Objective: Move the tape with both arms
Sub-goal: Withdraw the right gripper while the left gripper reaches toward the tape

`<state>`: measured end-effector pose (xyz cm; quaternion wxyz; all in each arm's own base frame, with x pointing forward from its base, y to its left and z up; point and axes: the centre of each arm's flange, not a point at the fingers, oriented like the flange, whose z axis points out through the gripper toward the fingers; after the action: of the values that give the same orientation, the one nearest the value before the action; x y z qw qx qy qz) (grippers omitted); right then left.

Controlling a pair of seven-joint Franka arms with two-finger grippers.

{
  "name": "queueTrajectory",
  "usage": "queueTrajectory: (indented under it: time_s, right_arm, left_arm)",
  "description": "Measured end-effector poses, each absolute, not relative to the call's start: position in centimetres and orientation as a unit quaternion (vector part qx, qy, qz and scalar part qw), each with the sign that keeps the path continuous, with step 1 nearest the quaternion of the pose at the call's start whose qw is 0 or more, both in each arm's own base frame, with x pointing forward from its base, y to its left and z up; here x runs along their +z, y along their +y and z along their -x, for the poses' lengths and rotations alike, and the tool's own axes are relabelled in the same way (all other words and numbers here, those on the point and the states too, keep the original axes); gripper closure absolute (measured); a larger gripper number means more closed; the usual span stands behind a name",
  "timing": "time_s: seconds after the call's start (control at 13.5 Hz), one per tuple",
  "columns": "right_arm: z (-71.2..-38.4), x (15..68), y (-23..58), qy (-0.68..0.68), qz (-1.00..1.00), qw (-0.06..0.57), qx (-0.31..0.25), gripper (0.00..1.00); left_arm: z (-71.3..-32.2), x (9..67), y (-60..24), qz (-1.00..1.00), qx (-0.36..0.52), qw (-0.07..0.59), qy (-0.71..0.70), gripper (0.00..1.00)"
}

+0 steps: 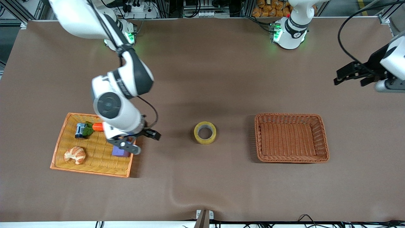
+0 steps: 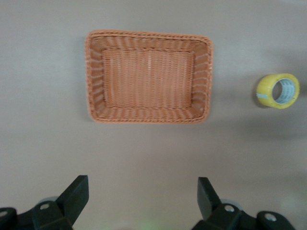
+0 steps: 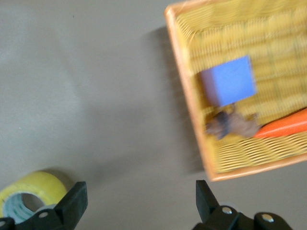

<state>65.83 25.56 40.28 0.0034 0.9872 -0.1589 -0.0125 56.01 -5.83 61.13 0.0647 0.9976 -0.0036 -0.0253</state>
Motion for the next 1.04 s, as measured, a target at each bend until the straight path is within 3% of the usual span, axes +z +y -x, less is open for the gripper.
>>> queueTrajectory:
  time_s: [0.22,0.44,0.81,1.04]
  right_arm:
    - [-65.9,45.5,17.3,-0.075,-0.997,-0.001,-0.001,0.0]
    - [-63.4,50.0,9.6,-0.014,-1.0,0.0,0.004,0.0]
    - [-58.7,55.2,6.0,0.025,-1.0,0.004,0.004,0.0]
    - [-57.9,56.5,3.9,0.071,-0.997,0.007,-0.008,0.0]
  left_arm:
    - [-57.4,58.6,-10.7,-0.997,-0.031,0.076,0.005,0.0]
    - [-57.5,56.9,-16.7,-0.995,-0.035,0.081,0.041,0.0]
    - [-58.2,51.7,-26.2,-0.988,-0.035,0.101,0.111,0.0]
    - [-57.7,47.0,-32.0,-0.986,-0.04,0.091,0.133,0.0]
